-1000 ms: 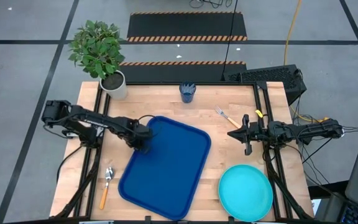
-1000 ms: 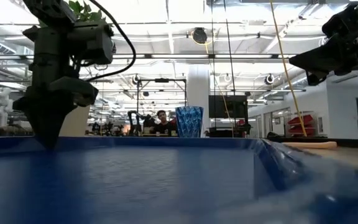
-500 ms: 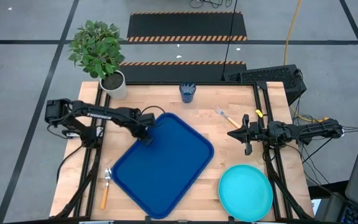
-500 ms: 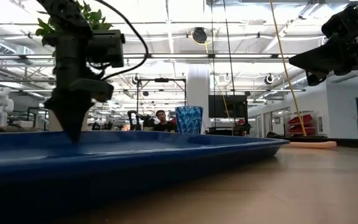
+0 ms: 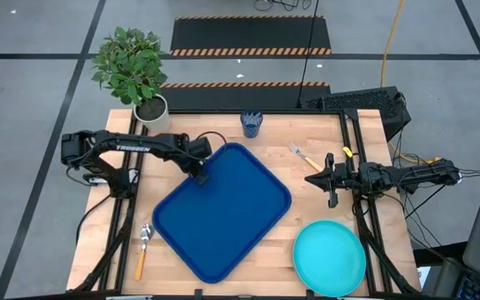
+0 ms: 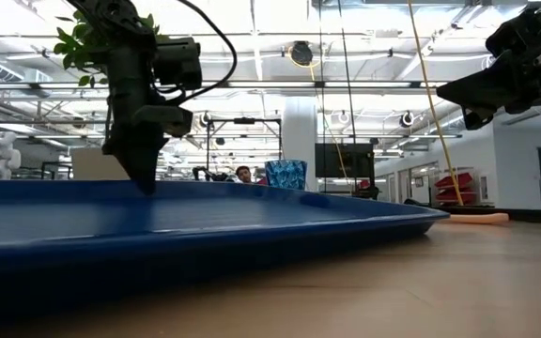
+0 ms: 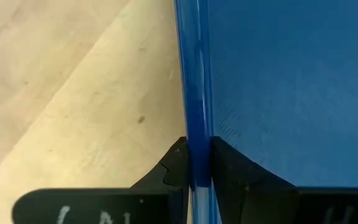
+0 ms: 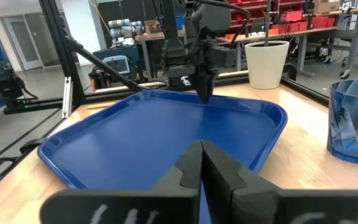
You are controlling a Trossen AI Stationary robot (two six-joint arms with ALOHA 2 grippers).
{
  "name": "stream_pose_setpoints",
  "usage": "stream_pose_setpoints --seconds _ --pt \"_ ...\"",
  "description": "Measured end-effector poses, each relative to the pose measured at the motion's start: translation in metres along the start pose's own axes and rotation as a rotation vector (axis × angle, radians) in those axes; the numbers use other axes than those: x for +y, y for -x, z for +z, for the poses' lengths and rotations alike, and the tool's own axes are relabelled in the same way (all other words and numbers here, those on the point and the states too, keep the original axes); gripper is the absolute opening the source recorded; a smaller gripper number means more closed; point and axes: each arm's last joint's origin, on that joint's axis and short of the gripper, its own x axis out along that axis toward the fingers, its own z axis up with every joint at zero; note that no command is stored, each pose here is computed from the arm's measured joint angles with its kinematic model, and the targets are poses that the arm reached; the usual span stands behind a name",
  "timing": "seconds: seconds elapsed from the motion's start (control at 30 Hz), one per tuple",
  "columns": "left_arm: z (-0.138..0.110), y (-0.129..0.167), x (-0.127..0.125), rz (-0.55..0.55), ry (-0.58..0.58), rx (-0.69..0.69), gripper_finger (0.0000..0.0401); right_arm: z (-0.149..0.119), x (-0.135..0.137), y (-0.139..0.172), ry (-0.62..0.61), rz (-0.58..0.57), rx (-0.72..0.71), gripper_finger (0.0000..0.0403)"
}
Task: Pick and place plate/cup/fork/spoon on tray
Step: Prepare the blue serving tray
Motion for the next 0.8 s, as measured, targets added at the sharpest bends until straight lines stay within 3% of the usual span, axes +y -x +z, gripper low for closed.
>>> stream_pose_setpoints --seconds 0.3,0.57,0.8 --pt "0.007 0.004 -0.002 -0.027 -0.163 -0.04 0.0045 0.0 0.0 0.0 0.0 -0.001 -0.001 0.0" --pt "0.037 0.023 -0.01 0.004 -0.283 -0.155 0.0044 0.0 0.0 0.0 -0.001 -0.002 -0.001 0.0" --pt "0.066 0.002 -0.022 -0.001 -0.38 -0.108 0.0044 0.0 0.0 0.0 -0.008 -0.002 -0.001 0.0"
